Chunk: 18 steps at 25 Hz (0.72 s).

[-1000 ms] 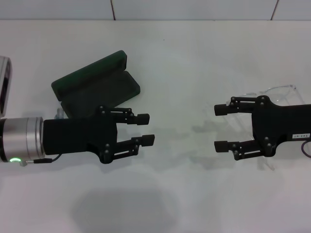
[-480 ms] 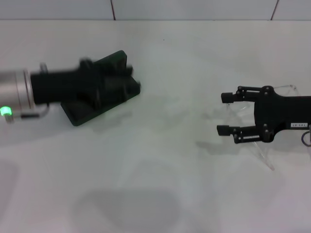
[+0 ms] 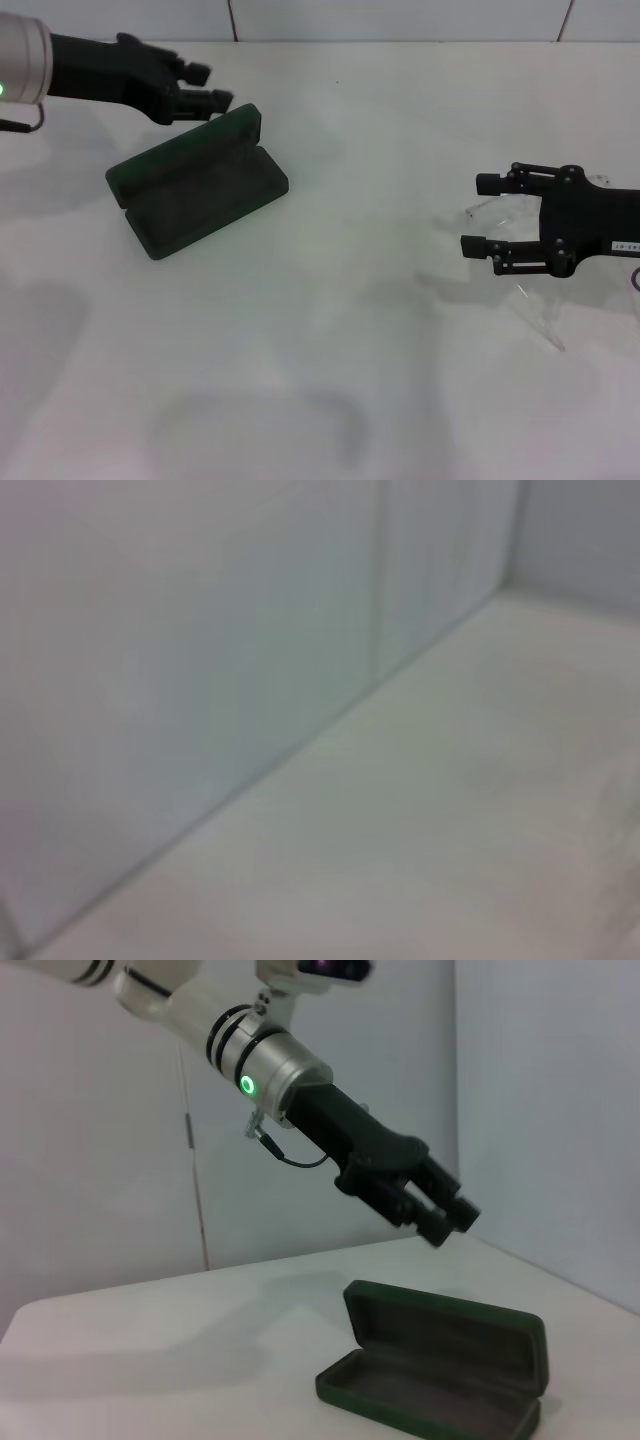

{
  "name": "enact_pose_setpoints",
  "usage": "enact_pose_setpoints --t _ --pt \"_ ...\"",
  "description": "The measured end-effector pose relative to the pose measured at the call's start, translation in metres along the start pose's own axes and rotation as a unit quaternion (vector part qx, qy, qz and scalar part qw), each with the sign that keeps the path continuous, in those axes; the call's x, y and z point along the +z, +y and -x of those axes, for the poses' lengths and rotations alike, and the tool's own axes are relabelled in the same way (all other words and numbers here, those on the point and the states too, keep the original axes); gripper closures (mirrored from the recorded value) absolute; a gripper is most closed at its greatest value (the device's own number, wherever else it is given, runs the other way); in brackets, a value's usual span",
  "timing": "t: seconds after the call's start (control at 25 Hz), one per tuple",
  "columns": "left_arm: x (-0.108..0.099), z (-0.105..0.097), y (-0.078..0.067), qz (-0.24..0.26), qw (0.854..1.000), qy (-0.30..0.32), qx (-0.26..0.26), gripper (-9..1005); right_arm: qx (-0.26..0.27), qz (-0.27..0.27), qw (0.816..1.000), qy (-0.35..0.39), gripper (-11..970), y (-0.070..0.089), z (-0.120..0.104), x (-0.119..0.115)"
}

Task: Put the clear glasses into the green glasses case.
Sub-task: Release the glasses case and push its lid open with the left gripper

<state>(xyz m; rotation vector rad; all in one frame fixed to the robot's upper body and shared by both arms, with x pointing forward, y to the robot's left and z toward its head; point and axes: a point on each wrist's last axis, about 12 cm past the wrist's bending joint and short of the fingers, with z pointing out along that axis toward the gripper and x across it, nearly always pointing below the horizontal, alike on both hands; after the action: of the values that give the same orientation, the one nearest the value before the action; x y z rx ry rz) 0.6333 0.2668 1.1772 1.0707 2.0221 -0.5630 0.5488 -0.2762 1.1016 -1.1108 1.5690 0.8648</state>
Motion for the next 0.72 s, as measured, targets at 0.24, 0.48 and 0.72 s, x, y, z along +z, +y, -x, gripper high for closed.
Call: enact_pose_setpoints --t 0.24,0.48,0.72 --pt "0.004 0.010 0.008 0.032 0.998 0.060 -0.019 535 0.006 -0.009 1.000 -0.002 148 -0.001 -0.001 -0.004" --pt "0.011 0.010 0.012 0.050 0.992 0.115 -0.016 534 0.006 -0.014 1.000 0.001 147 -0.002 -0.003 -0.006" --pt "0.024 0.003 0.006 0.030 0.990 0.137 -0.017 535 0.005 -0.020 1.000 -0.001 147 -0.003 -0.003 -0.008"
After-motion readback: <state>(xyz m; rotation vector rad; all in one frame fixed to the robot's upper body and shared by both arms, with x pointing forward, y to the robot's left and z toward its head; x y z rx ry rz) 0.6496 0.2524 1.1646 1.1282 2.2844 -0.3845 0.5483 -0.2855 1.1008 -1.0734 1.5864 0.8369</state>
